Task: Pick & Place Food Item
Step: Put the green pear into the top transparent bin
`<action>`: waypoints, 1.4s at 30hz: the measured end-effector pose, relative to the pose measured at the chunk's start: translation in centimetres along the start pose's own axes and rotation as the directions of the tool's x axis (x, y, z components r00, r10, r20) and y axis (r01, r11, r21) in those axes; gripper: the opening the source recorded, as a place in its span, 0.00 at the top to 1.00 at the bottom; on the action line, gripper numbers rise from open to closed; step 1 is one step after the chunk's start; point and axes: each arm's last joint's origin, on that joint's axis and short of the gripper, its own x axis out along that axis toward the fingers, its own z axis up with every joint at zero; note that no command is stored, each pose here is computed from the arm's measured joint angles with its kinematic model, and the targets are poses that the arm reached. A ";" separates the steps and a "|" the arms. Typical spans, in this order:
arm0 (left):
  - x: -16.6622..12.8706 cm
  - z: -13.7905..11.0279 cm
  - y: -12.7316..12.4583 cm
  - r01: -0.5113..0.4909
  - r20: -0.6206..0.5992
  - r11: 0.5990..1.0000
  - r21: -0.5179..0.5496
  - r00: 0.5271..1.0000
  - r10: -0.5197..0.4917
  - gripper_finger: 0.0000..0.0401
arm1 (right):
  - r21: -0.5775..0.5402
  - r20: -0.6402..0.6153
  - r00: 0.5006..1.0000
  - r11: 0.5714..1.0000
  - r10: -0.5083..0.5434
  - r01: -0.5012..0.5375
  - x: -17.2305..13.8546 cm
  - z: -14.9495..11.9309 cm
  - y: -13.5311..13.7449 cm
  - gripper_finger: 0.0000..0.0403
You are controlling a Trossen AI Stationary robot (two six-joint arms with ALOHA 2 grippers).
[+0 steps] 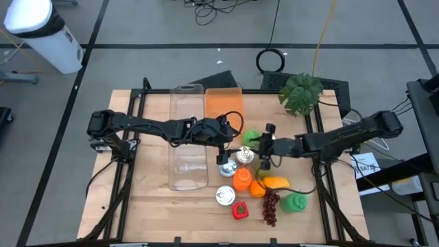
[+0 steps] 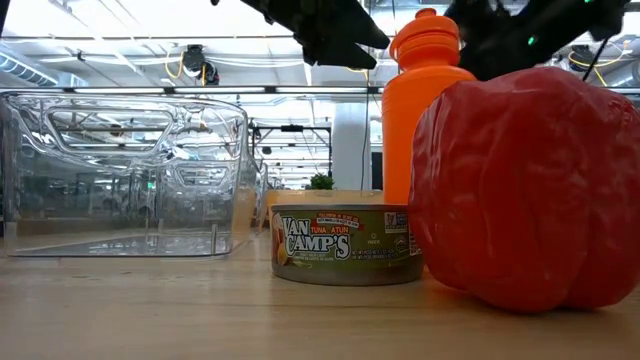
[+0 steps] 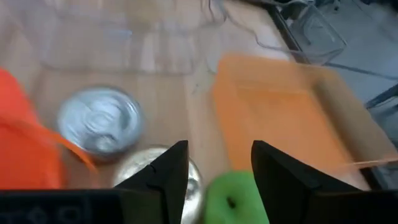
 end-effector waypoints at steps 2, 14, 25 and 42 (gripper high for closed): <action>0.0 0.0 0.0 0.001 -0.001 1.000 0.000 1.000 -0.001 0.17 | 0.040 0.015 0.999 0.999 0.034 -0.035 -1.4 0.2 0.1 0.58; 0.0 0.0 0.0 0.000 0.002 1.000 -0.001 1.000 0.000 0.22 | 0.126 -0.063 0.972 0.968 0.228 -0.219 -4.9 -2.3 0.6 0.60; 0.0 0.0 0.0 0.000 0.002 1.000 -0.006 1.000 0.000 0.20 | 0.079 -0.132 0.960 0.968 0.246 -0.237 -2.7 -3.5 1.3 0.61; 0.0 0.0 0.0 0.001 -0.004 1.000 -0.007 1.000 -0.001 0.21 | 0.112 -0.163 0.948 0.959 0.275 -0.259 -1.3 -3.8 0.9 0.61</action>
